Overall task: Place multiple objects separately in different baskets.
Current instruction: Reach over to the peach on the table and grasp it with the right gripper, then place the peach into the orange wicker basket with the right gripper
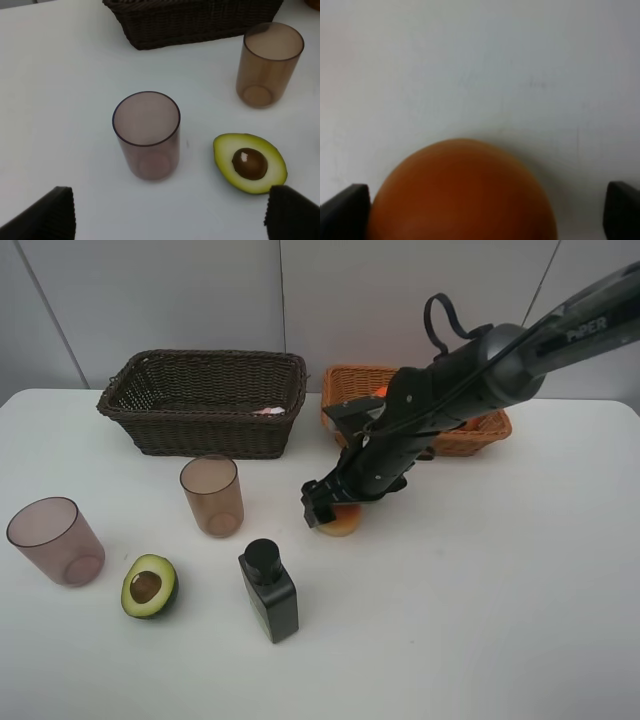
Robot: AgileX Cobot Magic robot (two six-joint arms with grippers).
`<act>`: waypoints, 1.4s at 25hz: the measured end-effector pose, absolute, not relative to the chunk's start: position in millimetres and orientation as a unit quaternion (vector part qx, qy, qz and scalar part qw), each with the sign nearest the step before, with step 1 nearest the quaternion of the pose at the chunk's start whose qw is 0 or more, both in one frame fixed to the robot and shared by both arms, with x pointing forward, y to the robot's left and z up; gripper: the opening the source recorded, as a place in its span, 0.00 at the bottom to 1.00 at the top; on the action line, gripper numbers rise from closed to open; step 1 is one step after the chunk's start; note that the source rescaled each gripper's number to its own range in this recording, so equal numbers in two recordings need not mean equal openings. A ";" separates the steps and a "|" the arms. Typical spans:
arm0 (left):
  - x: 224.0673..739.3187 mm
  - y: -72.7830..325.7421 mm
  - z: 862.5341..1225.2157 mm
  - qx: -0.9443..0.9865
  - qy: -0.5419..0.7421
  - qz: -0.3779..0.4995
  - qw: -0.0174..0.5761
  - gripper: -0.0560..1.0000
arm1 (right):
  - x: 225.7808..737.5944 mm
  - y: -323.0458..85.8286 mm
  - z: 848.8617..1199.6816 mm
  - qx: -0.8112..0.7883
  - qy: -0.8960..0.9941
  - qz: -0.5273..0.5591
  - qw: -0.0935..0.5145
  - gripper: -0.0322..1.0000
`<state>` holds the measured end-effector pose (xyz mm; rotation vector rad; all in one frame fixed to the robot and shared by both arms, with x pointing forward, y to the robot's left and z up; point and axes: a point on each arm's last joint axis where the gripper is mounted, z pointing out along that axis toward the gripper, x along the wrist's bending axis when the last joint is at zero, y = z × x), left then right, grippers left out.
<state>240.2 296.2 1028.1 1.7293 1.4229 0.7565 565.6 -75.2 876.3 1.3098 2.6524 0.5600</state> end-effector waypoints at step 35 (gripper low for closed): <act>240.2 296.2 1028.1 0.677 0.557 0.296 0.379 1.00 | 558.0 -78.5 932.3 0.425 0.876 0.216 0.075 0.47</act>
